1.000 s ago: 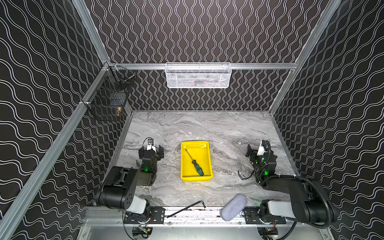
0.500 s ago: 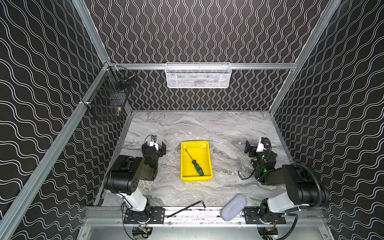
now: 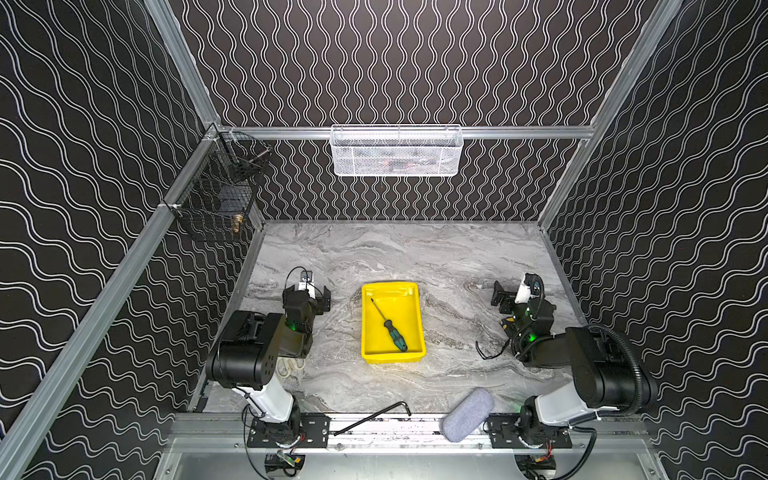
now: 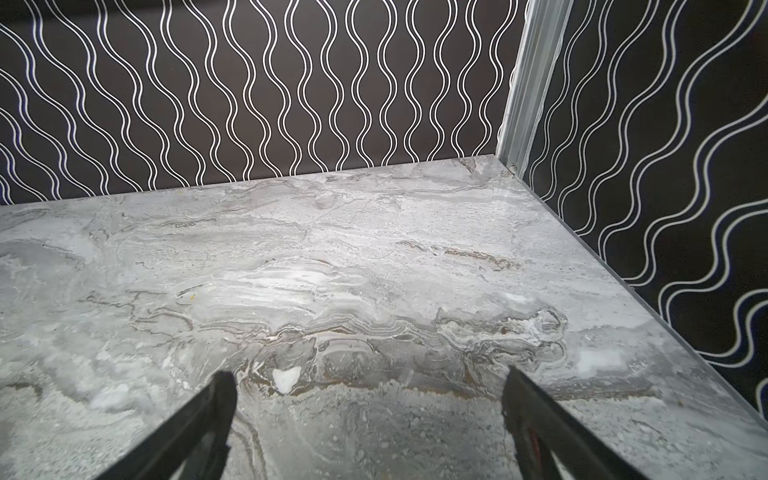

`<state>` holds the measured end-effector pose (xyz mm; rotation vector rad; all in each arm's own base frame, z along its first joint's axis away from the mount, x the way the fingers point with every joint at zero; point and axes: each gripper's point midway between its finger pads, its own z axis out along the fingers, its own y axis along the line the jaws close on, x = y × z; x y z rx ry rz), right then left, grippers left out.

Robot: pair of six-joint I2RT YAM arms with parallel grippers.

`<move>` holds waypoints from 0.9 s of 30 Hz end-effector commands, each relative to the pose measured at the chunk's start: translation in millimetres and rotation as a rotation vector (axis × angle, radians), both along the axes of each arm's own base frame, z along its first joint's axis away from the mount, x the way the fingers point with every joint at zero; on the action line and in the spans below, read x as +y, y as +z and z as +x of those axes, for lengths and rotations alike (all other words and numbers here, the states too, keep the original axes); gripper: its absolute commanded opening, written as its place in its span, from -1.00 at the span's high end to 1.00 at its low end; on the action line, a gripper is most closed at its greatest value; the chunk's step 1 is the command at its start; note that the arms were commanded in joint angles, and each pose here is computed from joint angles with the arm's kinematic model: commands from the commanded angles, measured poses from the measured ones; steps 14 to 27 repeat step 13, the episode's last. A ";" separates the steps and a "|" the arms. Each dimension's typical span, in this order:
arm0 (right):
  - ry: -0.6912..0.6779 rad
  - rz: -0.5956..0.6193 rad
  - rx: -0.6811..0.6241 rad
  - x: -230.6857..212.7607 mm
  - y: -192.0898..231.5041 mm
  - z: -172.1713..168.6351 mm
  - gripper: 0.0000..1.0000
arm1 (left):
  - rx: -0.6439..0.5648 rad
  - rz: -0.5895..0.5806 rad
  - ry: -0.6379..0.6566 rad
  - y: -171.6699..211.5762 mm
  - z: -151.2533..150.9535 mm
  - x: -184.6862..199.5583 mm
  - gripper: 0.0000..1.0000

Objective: Put the screwdriver in the bin

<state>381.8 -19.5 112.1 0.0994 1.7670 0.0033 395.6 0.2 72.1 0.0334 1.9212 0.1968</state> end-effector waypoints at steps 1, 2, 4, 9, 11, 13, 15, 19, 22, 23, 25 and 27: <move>-0.011 0.008 -0.019 -1.7 4.6 1.3 -0.99 | -0.018 -0.004 -0.005 4.6 1.9 -0.8 -0.98; -0.011 0.008 -0.019 -1.8 4.4 1.1 -0.99 | -0.018 -0.003 -0.004 4.6 1.9 -0.6 -0.98; -0.012 0.008 -0.019 -1.9 4.6 0.9 -0.99 | -0.015 -0.003 -0.007 4.0 2.7 -1.5 -0.98; -0.009 0.012 -0.016 -1.3 4.0 1.5 -0.99 | -0.002 -0.016 -0.015 1.8 4.4 -2.3 -0.98; -0.009 0.012 -0.016 -1.2 3.8 1.3 -0.99 | -0.011 -0.010 -0.013 3.5 3.2 -1.4 -0.98; -0.013 0.006 -0.028 -2.1 6.3 0.0 -0.99 | -0.022 -0.007 -0.023 5.2 1.5 -3.2 -0.98; -0.013 0.006 -0.028 -2.1 6.3 0.0 -0.99 | -0.022 -0.007 -0.023 5.2 1.5 -3.2 -0.98; -0.013 0.006 -0.028 -2.1 6.3 0.0 -0.99 | -0.022 -0.007 -0.023 5.2 1.5 -3.2 -0.98; -0.013 0.006 -0.028 -2.1 6.3 0.0 -0.99 | -0.022 -0.007 -0.023 5.2 1.5 -3.2 -0.98; -0.013 0.006 -0.028 -2.1 6.3 0.0 -0.99 | -0.022 -0.007 -0.023 5.2 1.5 -3.2 -0.98; -0.013 0.006 -0.028 -2.1 6.3 0.0 -0.99 | -0.022 -0.007 -0.023 5.2 1.5 -3.2 -0.98; -0.013 0.006 -0.028 -2.1 6.3 0.0 -0.99 | -0.022 -0.007 -0.023 5.2 1.5 -3.2 -0.98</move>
